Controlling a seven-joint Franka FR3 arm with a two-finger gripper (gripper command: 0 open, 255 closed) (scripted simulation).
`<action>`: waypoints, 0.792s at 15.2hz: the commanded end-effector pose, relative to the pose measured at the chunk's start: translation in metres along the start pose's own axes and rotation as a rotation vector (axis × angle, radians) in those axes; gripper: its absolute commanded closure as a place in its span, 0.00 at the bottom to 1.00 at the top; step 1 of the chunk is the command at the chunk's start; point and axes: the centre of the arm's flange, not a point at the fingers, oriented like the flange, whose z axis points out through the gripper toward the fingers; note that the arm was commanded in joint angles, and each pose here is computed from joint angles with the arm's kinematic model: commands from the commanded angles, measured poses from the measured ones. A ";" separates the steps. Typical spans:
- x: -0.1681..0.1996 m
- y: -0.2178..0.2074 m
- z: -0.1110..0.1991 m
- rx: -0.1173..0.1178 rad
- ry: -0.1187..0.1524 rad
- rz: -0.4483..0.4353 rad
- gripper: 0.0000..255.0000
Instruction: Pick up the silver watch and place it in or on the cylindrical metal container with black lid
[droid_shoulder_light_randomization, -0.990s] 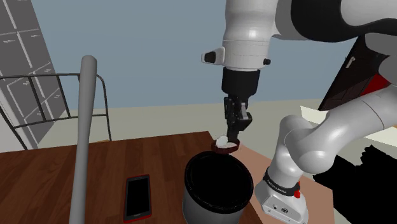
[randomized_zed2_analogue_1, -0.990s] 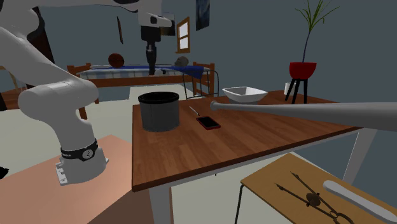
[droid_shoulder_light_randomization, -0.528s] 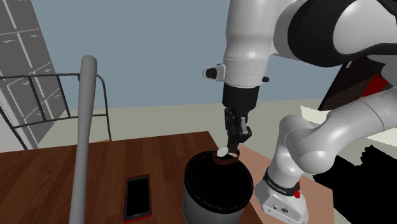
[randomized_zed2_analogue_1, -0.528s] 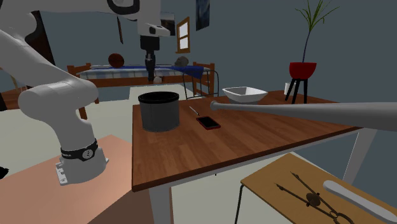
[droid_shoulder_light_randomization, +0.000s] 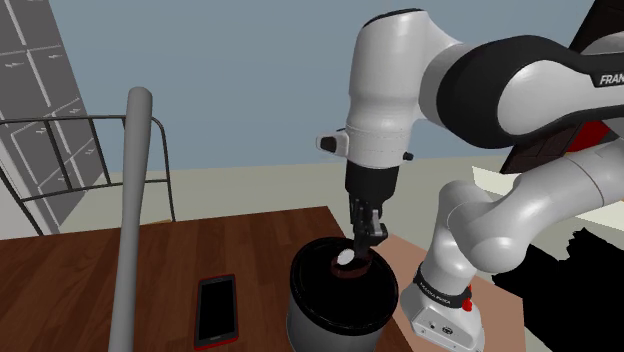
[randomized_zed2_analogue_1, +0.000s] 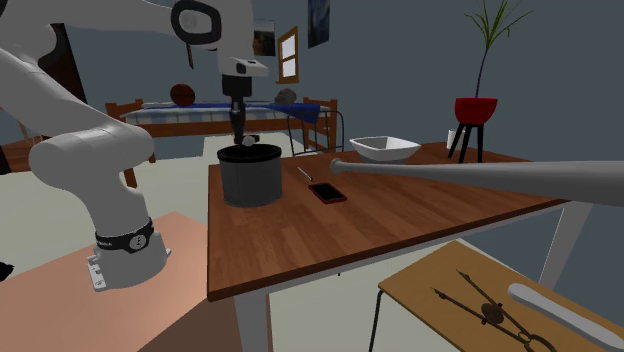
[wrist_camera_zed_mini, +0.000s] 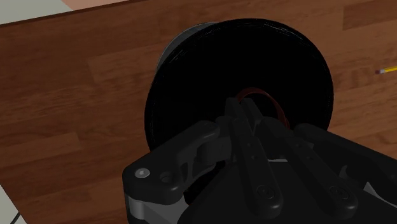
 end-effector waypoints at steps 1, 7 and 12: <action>0.001 0.001 0.009 0.000 0.001 0.000 1.00; 0.001 0.001 0.009 0.000 0.001 0.000 1.00; 0.001 0.001 0.009 0.000 0.001 0.000 0.00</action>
